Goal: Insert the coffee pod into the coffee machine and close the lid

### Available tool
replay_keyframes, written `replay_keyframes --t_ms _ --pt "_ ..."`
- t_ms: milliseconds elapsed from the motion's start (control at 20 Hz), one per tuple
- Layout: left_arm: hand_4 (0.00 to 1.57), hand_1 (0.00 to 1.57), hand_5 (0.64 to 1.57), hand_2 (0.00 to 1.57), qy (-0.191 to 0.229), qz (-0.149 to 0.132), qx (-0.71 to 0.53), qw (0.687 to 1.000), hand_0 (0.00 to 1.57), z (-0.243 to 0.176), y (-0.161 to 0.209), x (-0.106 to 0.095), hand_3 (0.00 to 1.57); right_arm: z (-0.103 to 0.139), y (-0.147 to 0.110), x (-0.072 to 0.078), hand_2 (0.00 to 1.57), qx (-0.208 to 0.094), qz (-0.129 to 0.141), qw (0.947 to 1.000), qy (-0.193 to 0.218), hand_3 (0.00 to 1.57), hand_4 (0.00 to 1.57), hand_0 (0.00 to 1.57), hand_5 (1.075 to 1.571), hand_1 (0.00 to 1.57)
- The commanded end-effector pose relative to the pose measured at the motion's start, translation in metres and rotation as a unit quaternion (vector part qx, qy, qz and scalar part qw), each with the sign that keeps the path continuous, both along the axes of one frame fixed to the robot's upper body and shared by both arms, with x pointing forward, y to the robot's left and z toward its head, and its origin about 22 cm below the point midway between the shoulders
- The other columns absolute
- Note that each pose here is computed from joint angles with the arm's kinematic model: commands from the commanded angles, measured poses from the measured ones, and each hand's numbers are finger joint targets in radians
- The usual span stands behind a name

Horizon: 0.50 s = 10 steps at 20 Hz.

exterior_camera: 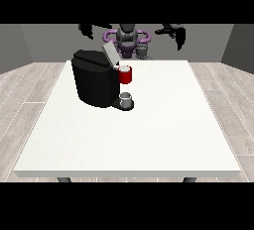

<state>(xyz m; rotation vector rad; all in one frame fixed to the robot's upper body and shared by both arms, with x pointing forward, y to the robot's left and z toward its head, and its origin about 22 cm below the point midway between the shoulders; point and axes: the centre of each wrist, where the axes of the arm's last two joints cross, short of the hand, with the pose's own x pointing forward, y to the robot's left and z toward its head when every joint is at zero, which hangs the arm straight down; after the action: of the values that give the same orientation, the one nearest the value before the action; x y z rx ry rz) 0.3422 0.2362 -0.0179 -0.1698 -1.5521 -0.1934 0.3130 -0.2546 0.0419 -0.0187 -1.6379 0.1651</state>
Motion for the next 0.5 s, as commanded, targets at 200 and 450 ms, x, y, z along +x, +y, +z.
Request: replay_keyframes --t_ms 200,450 --pt "0.0 0.0 1.571 0.0 -0.024 0.016 -0.022 0.999 0.0 0.016 0.006 -0.017 0.0 -0.008 0.008 0.018 0.0 0.013 -0.007 0.9998 0.012 0.0 0.0 0.0 1.571 0.0" --pt "0.0 0.0 1.571 0.0 -0.029 0.006 -0.01 1.0 0.0 0.022 -0.001 -0.037 0.0 0.0 -0.004 0.038 0.0 0.011 -0.015 0.9998 0.004 0.0 0.0 0.0 1.571 0.0"
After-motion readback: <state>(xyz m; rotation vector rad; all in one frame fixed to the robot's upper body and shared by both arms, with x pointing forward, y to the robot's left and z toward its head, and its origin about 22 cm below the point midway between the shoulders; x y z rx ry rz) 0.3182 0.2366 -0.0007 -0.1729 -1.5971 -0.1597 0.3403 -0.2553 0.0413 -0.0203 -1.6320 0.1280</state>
